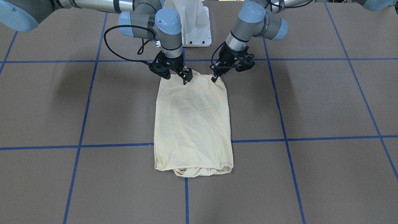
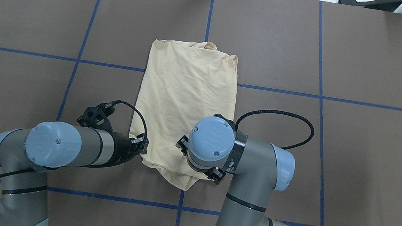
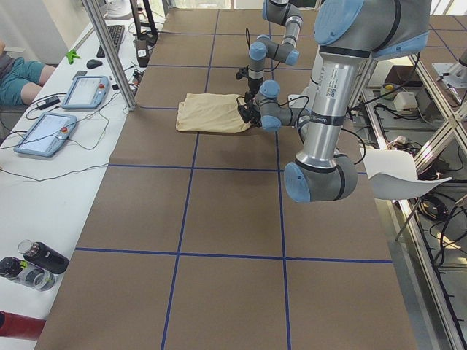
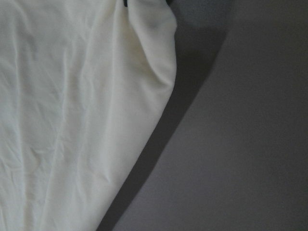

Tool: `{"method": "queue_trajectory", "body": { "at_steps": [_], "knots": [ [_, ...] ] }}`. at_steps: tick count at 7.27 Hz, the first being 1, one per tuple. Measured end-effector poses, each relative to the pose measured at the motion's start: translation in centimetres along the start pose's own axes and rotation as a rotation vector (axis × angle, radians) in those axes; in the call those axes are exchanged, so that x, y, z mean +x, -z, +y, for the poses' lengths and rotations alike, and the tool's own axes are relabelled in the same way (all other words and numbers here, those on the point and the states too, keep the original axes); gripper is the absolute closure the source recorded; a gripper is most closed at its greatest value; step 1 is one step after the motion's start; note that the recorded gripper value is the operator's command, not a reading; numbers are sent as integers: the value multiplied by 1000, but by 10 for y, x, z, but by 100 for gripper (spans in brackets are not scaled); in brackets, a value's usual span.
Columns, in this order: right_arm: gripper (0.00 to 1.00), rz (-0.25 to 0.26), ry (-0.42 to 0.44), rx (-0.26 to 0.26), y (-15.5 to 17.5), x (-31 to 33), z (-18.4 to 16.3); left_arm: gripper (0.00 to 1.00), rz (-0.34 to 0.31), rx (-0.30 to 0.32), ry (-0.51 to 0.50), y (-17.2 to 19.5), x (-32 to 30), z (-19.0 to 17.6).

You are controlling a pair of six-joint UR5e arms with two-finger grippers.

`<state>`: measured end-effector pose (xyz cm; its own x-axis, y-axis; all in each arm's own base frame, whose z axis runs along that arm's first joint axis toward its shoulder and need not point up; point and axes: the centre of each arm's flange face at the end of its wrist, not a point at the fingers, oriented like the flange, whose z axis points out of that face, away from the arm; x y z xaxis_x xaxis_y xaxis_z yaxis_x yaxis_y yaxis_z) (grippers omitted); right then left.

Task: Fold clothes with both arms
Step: 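Grasp the shirt's near hem corners with both grippers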

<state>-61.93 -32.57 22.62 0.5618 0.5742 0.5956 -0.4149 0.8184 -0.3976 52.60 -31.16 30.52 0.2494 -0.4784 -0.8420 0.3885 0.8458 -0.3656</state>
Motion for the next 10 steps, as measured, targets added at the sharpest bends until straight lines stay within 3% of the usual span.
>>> {"method": "queue_trajectory", "body": {
  "at_steps": [5, 10],
  "knots": [
    [0, 13, -81, 2, -9, 6, 13, 100, -1, 0, 0, -1, 0, 0],
    [2, 19, -87, 7, -16, 10, 13, 100, -1, 0, 0, -1, 0, 1]
  ]
}}
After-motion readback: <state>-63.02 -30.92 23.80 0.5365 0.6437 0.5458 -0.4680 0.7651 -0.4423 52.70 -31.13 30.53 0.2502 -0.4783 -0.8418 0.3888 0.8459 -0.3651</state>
